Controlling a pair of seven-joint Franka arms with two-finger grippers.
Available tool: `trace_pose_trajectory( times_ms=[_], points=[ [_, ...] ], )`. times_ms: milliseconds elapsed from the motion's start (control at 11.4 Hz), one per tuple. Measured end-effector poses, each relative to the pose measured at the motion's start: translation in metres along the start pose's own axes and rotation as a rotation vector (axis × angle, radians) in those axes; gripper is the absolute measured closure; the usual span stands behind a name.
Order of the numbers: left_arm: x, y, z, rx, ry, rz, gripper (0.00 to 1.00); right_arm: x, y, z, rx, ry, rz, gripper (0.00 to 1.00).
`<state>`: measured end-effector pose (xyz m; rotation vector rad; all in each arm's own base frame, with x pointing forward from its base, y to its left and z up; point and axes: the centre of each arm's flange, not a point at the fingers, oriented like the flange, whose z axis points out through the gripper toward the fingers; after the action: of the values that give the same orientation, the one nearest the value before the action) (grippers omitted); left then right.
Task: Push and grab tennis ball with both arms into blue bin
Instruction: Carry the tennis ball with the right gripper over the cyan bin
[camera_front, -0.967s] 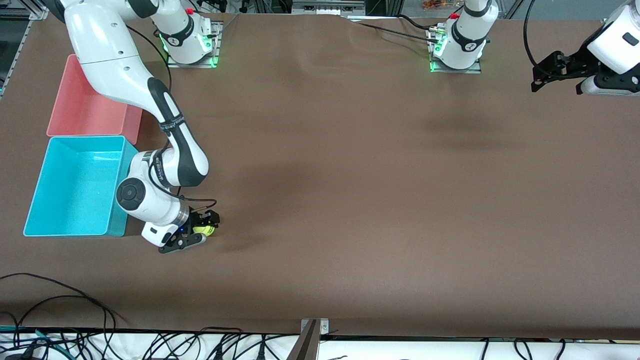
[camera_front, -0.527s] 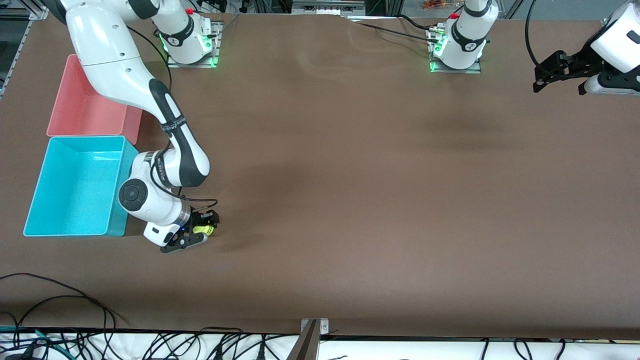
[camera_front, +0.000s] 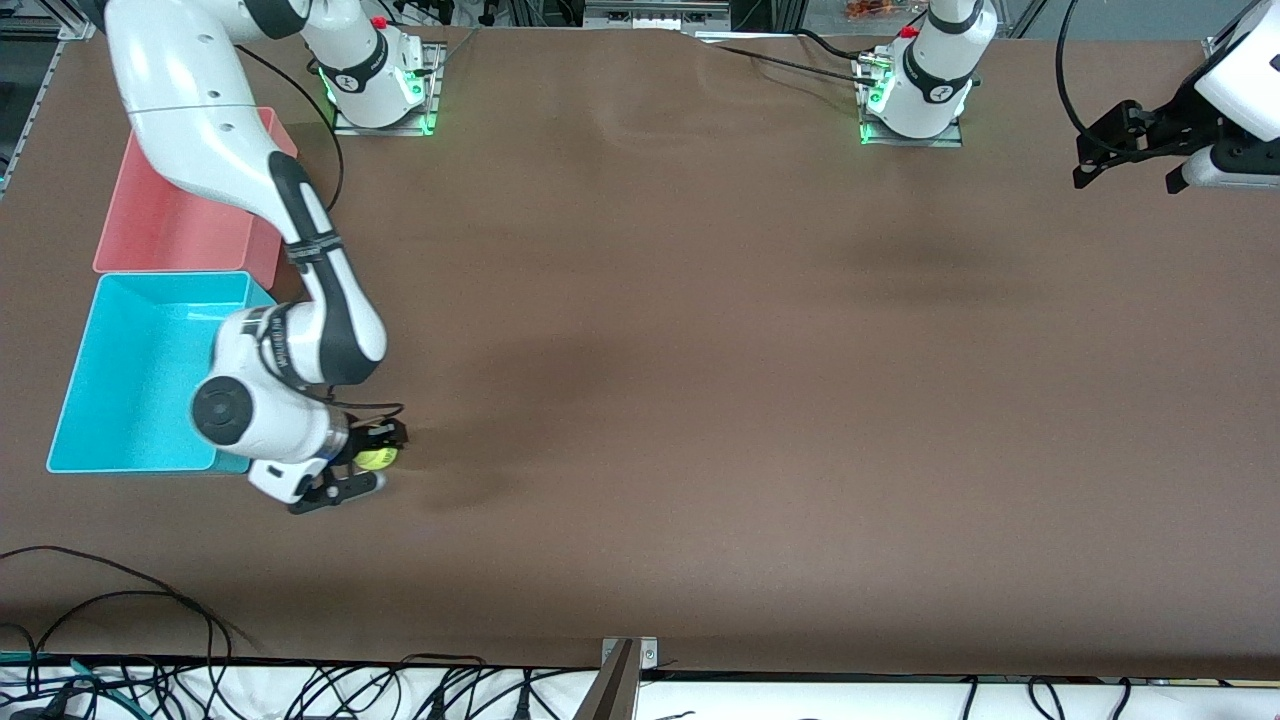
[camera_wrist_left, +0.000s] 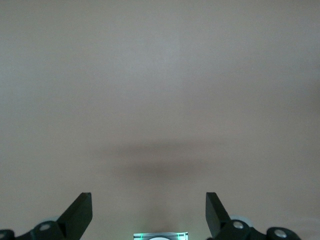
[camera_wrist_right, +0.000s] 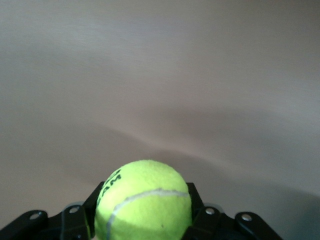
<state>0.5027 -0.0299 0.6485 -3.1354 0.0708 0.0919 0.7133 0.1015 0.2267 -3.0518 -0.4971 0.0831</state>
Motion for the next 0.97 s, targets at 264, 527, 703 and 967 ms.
trace_pose_trajectory(
  times_ms=[264, 527, 703, 967],
  points=[
    [0.005, 0.002, 0.003, 0.001, -0.005, 0.002, 0.00, -0.023, 0.075, -0.041, 0.029, -0.061, 0.055, 0.34],
    [0.005, 0.002, 0.001, 0.001, -0.003, 0.004, 0.00, -0.059, 0.105, -0.087, 0.082, -0.185, 0.110, 0.34],
    [0.005, 0.003, 0.001, 0.001, -0.002, 0.005, 0.00, -0.087, 0.134, -0.106, 0.096, -0.236, 0.156, 0.34],
    [0.004, 0.002, 0.002, 0.001, -0.011, 0.004, 0.00, -0.124, 0.190, -0.093, 0.119, -0.235, 0.169, 0.34]
  ],
)
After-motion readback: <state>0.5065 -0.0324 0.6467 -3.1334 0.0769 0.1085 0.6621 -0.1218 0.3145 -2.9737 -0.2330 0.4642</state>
